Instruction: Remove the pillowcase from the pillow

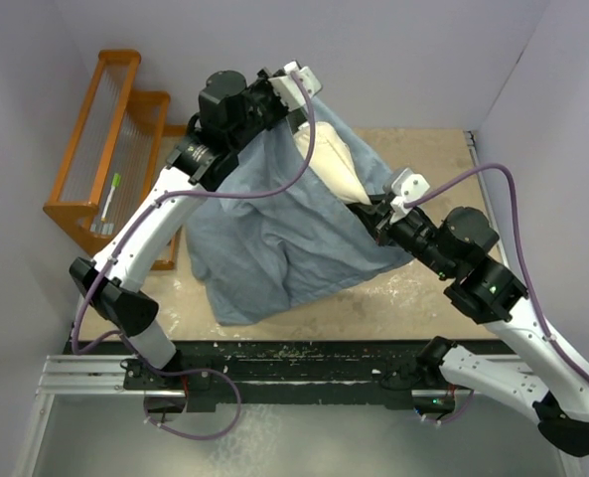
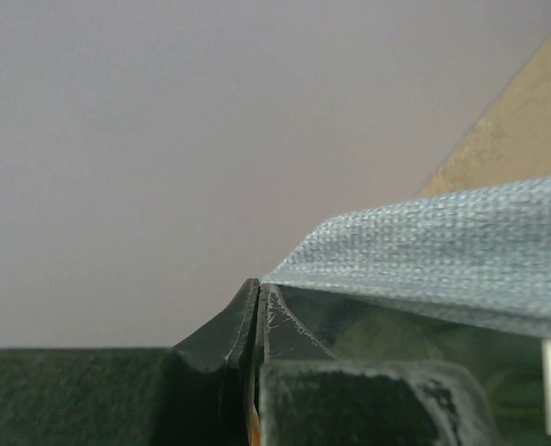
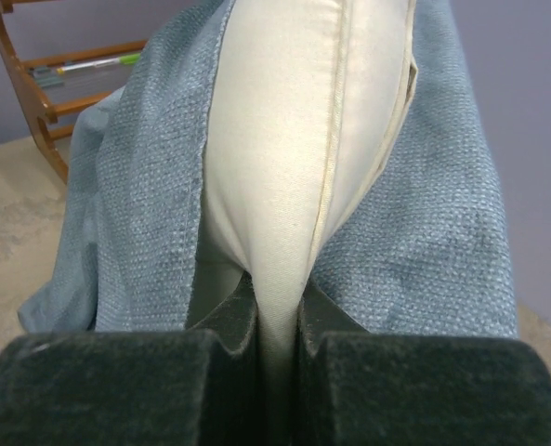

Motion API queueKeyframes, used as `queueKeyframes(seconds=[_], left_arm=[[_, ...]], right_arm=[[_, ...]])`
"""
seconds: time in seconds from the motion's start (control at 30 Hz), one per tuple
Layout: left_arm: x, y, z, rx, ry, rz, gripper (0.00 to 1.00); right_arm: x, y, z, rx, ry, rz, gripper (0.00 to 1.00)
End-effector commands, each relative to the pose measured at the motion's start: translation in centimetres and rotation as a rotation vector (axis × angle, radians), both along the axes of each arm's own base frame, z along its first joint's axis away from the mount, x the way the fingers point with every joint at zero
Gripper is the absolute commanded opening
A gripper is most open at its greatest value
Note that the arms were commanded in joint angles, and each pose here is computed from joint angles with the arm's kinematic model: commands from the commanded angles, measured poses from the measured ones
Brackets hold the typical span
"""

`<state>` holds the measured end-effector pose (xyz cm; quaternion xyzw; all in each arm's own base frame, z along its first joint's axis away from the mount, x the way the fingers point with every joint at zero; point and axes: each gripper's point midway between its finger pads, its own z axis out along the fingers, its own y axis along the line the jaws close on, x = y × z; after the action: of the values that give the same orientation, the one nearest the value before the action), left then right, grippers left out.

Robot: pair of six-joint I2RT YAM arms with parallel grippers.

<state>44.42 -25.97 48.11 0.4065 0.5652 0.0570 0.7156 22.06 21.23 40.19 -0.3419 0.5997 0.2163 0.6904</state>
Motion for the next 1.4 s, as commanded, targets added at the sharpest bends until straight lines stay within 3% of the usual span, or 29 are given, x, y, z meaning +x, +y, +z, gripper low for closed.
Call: queueKeyframes(seconds=[0.0, 0.2, 0.23, 0.33, 0.37, 0.5, 0.63, 0.67, 0.77, 0.93, 1.17, 1.37], left_arm=[[1.8, 12.6, 3.1, -0.141, -0.111, 0.427, 0.0], [-1.4, 13.4, -5.9, -0.102, 0.067, 0.402, 0.01], [-2.2, 13.2, -6.8, -0.107, 0.089, 0.372, 0.11], [-4.7, 11.5, -6.7, -0.128, 0.152, 0.23, 0.68], [-5.6, 11.0, -6.1, -0.131, 0.172, 0.181, 0.79], [-10.0, 8.1, 0.0, -0.137, 0.162, -0.085, 1.0], [-13.9, 4.6, 5.4, -0.105, 0.237, -0.363, 0.99], [-15.7, 4.5, 8.5, -0.111, 0.187, -0.424, 0.99], [-16.3, 2.9, 8.1, -0.068, 0.218, -0.535, 0.99], [-15.8, 1.8, 5.0, -0.075, 0.286, -0.571, 0.99], [-16.5, 2.1, 3.8, -0.088, 0.29, -0.572, 0.99], [-16.2, 2.8, 4.3, -0.079, 0.227, -0.528, 0.99]], right_arm=[[-1.7, -1.6, 2.3, 0.114, 0.006, -0.027, 0.0], [1.0, -2.9, 2.6, 0.166, 0.034, -0.195, 0.0], [1.2, -2.7, 2.6, 0.171, 0.033, -0.194, 0.0], [1.4, -2.1, 3.0, 0.184, 0.012, -0.175, 0.0], [1.5, -1.9, 3.2, 0.181, 0.0, -0.168, 0.0], [2.7, -1.2, 4.7, 0.144, -0.058, -0.177, 0.0], [3.2, 0.4, 7.6, 0.107, -0.154, -0.114, 0.0], [3.1, 1.0, 8.2, 0.092, -0.196, -0.081, 0.0], [3.0, 2.1, 10.2, 0.052, -0.316, -0.035, 0.0], [3.5, 3.3, 14.1, -0.041, -0.501, -0.008, 0.0], [7.9, -1.2, 18.4, -0.243, -0.846, -0.461, 0.0], [7.0, -2.0, 20.8, -0.263, -0.986, -0.53, 0.0]])
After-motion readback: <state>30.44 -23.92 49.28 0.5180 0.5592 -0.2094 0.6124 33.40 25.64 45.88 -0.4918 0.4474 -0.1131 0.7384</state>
